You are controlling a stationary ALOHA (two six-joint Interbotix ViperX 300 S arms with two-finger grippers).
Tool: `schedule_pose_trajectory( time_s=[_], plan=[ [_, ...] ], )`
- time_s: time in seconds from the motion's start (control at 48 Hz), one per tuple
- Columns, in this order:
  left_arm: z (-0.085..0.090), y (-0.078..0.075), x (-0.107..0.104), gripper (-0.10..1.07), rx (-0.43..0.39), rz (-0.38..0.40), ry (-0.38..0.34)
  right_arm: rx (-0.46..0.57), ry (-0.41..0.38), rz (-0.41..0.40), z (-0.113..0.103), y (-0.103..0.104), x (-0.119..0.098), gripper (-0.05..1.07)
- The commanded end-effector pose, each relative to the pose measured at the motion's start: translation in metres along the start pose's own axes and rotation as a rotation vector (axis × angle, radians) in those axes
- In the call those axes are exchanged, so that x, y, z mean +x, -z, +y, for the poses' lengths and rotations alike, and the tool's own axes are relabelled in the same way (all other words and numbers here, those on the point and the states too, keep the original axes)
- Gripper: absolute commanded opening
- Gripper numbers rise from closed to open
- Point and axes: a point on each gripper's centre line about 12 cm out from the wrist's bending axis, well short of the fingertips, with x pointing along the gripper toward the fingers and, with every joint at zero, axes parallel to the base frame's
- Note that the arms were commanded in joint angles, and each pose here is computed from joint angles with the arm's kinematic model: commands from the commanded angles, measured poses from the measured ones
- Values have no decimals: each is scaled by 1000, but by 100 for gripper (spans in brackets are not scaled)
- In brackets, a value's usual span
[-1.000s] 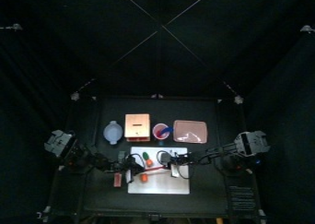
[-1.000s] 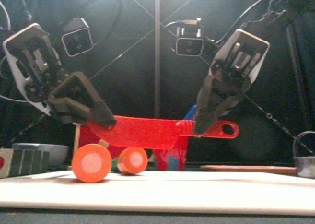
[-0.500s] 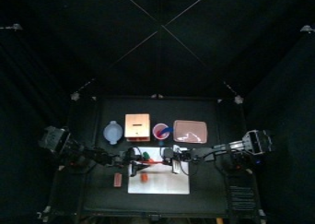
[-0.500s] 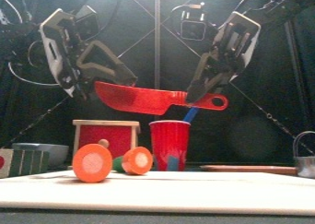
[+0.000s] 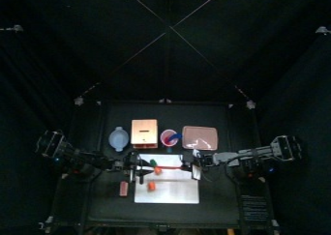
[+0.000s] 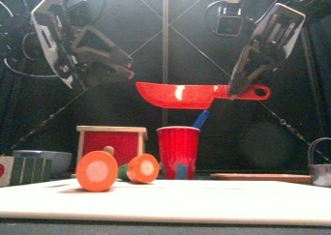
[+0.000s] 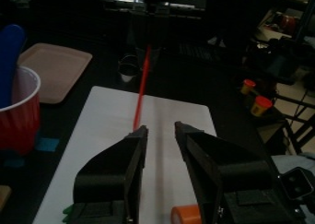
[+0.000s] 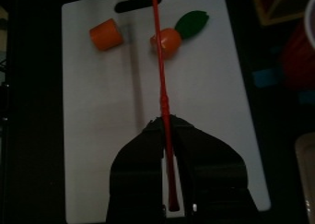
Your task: Cut carrot
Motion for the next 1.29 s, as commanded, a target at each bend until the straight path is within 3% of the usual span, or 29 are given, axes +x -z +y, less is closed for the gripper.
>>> schedule_pose_trajectory(
  time_s=[0.0, 0.271, 0.417, 0.708, 1.271],
  plan=[
    [0, -9, 0, 72, 4, -36, 7, 20, 25, -2, -7, -17, -16, 31],
    [0, -10, -4, 72, 26, -40, 23, 85, 141, 53, -40, -57, -44, 31],
    [0, -12, -12, 72, 27, -49, 30, 93, 155, 76, -43, -68, -50, 31],
    [2, -16, -23, 72, 25, -68, 35, 96, 159, 105, -44, -58, -46, 31],
    [7, -10, -26, 72, 27, -51, 21, 83, 151, 40, -46, -54, -42, 31]
  ],
)
